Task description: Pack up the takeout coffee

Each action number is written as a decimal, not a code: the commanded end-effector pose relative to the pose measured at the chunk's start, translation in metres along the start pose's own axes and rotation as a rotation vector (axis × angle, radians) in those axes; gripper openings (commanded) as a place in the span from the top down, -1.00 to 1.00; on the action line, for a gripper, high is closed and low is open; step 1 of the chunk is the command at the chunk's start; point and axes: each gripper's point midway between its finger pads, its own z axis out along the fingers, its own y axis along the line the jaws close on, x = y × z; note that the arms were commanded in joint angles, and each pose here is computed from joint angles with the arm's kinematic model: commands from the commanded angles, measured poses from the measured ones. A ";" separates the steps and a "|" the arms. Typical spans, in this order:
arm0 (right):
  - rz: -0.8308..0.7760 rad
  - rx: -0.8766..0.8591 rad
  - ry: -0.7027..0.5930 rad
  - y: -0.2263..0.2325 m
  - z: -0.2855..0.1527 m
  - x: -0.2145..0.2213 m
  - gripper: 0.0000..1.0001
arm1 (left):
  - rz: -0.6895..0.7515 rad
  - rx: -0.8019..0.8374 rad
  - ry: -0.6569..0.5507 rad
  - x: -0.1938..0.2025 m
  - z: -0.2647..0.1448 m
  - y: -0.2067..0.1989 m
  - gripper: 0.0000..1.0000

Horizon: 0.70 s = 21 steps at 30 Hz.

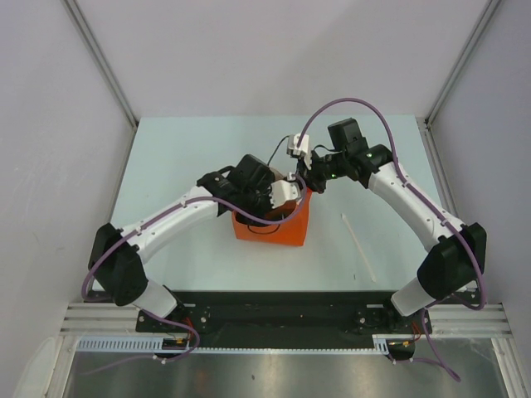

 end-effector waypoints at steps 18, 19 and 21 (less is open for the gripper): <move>0.003 -0.027 0.042 0.000 0.001 0.005 1.00 | 0.026 -0.077 -0.136 -0.058 -0.059 0.021 -0.99; -0.003 -0.024 0.038 -0.001 0.001 0.004 1.00 | 0.023 -0.081 -0.152 -0.063 -0.065 0.022 -0.99; -0.003 -0.024 0.038 -0.002 0.001 0.003 1.00 | 0.023 -0.083 -0.181 -0.072 -0.073 0.023 -0.99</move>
